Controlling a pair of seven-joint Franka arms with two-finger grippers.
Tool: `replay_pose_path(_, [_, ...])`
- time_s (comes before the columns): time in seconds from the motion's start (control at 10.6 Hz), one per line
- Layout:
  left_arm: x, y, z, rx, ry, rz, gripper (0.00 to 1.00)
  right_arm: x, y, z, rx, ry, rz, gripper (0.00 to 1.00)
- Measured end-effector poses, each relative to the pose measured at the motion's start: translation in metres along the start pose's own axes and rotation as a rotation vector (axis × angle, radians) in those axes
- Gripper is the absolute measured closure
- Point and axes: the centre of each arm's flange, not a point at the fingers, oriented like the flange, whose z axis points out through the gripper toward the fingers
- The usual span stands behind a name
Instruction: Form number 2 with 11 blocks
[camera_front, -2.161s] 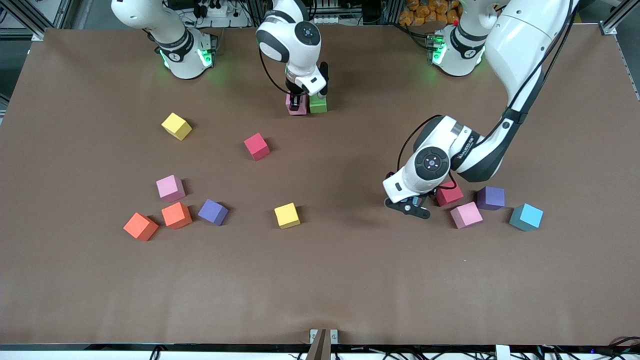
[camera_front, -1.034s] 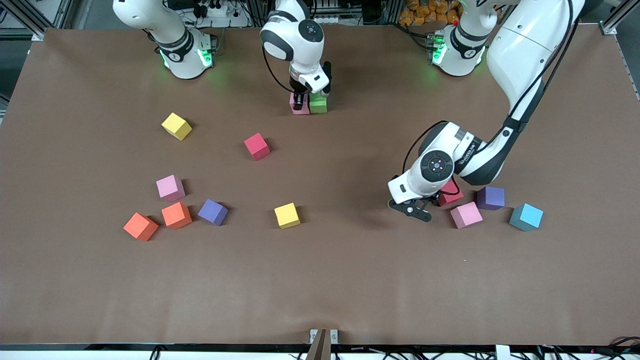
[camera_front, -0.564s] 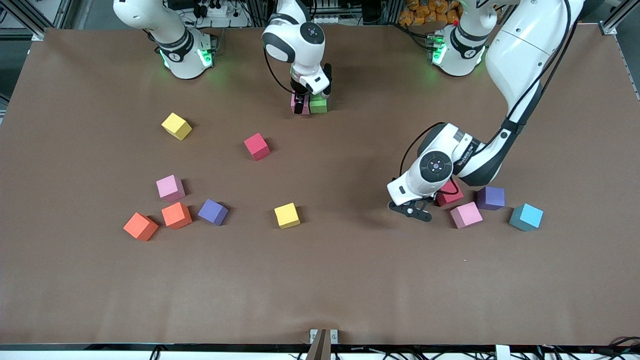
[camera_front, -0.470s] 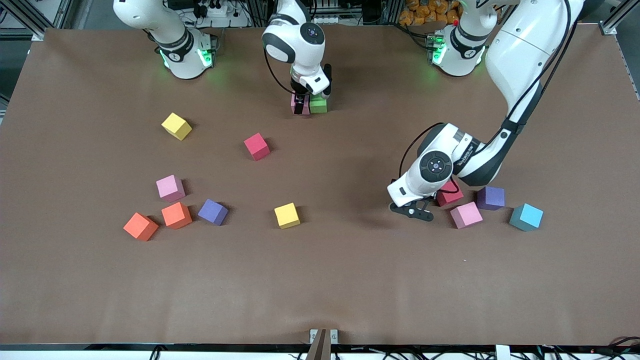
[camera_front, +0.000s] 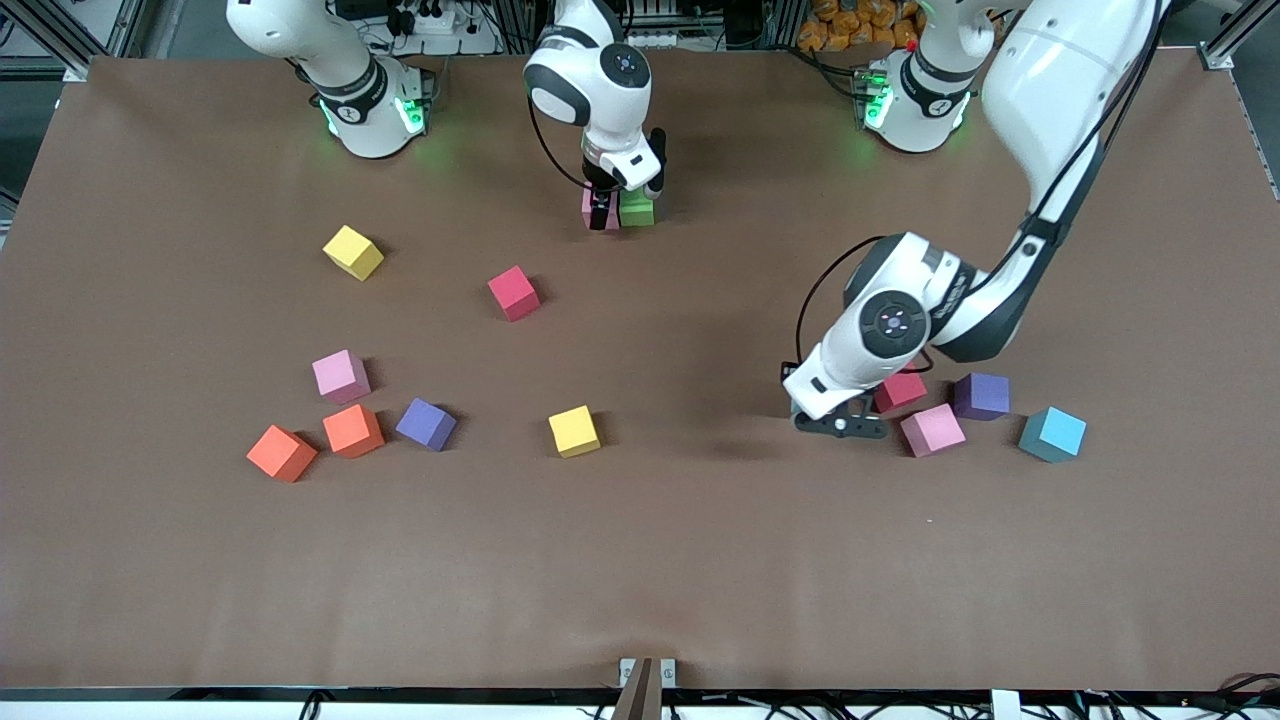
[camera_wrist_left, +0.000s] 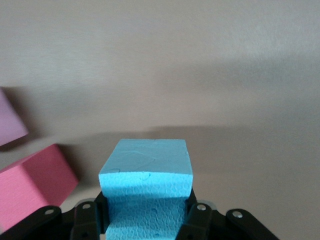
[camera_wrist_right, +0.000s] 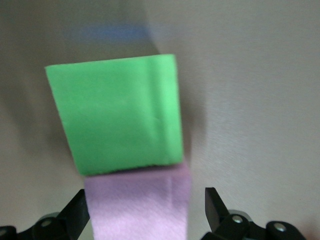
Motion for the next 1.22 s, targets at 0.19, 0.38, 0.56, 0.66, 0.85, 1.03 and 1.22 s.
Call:
replay_pose_path(0.19, [0.001, -0.01, -0.029, -0.02, -0.028, -0.117, 0.44, -0.006, 0.016, -0.023, 0.011, 0.001, 0.016, 0.0])
replay_pose_path(0.38, [0.0, 0.0, -0.049, -0.027, -0.041, -0.241, 0.44, -0.014, 0.033, -0.045, 0.037, -0.015, 0.05, 0.0])
replay_pose_path(0.56, [-0.006, 0.018, -0.053, -0.03, -0.043, -0.32, 0.44, -0.028, 0.075, -0.069, 0.072, -0.04, 0.123, 0.0])
replay_pose_path(0.66, [-0.008, 0.023, -0.053, -0.028, -0.045, -0.346, 0.44, -0.037, 0.103, -0.082, 0.083, -0.042, 0.168, 0.0])
replay_pose_path(0.85, [-0.01, 0.029, -0.052, -0.023, -0.051, -0.37, 0.44, -0.067, 0.167, -0.101, 0.092, -0.045, 0.282, 0.0])
replay_pose_path(1.03, [-0.013, 0.032, -0.051, -0.016, -0.058, -0.393, 0.44, -0.107, 0.227, -0.1, 0.086, -0.035, 0.405, 0.0])
replay_pose_path(1.22, [-0.015, 0.036, -0.05, -0.012, -0.061, -0.417, 0.44, -0.146, 0.272, -0.093, 0.085, -0.018, 0.496, 0.0])
